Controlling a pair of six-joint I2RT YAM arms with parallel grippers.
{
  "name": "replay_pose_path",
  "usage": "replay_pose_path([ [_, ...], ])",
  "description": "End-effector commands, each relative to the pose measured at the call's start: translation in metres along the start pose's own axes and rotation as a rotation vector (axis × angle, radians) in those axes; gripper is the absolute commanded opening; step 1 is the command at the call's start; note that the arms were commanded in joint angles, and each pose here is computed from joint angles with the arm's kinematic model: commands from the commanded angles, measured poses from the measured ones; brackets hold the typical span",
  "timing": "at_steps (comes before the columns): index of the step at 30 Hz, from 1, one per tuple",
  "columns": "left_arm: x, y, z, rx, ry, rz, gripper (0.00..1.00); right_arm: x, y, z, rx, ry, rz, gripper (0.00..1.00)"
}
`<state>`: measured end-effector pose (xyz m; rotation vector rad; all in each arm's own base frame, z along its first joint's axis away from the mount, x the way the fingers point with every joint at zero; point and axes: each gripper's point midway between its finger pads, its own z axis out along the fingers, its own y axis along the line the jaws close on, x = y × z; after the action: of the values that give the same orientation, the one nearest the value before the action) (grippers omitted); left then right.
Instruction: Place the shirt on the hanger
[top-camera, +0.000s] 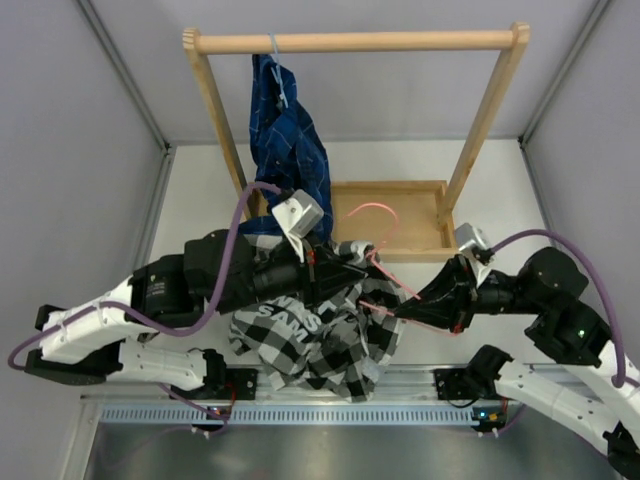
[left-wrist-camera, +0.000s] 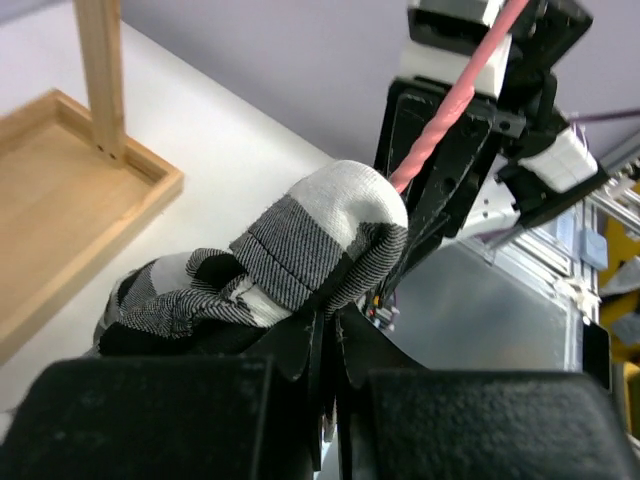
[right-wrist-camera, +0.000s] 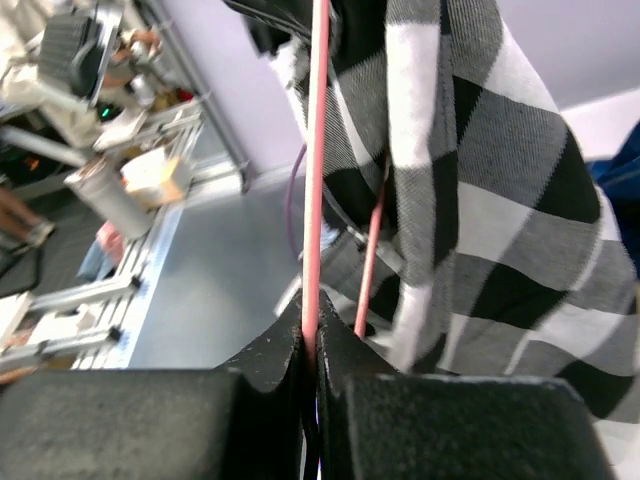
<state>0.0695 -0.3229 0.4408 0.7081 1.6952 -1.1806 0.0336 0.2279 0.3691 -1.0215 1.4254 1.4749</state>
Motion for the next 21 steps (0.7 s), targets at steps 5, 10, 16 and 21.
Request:
replay_pose_path([
  [5,-0.010,0.036,0.000,-0.199,-0.026,0.081,0.00,-0.053,-0.005,0.008,0.021,-0.248,-0.161,0.00],
  [10,0.042,0.066,0.015,-0.310,0.069,0.086,0.00,-0.014,-0.038,0.032,0.023,-0.234,-0.075,0.00],
  [16,0.054,0.072,0.010,-0.314,0.091,0.087,0.00,0.006,-0.061,0.044,0.105,-0.245,-0.069,0.00],
  [21,0.050,0.089,-0.010,-0.381,0.051,0.085,0.02,0.008,-0.066,0.039,0.126,-0.325,-0.060,0.00],
])
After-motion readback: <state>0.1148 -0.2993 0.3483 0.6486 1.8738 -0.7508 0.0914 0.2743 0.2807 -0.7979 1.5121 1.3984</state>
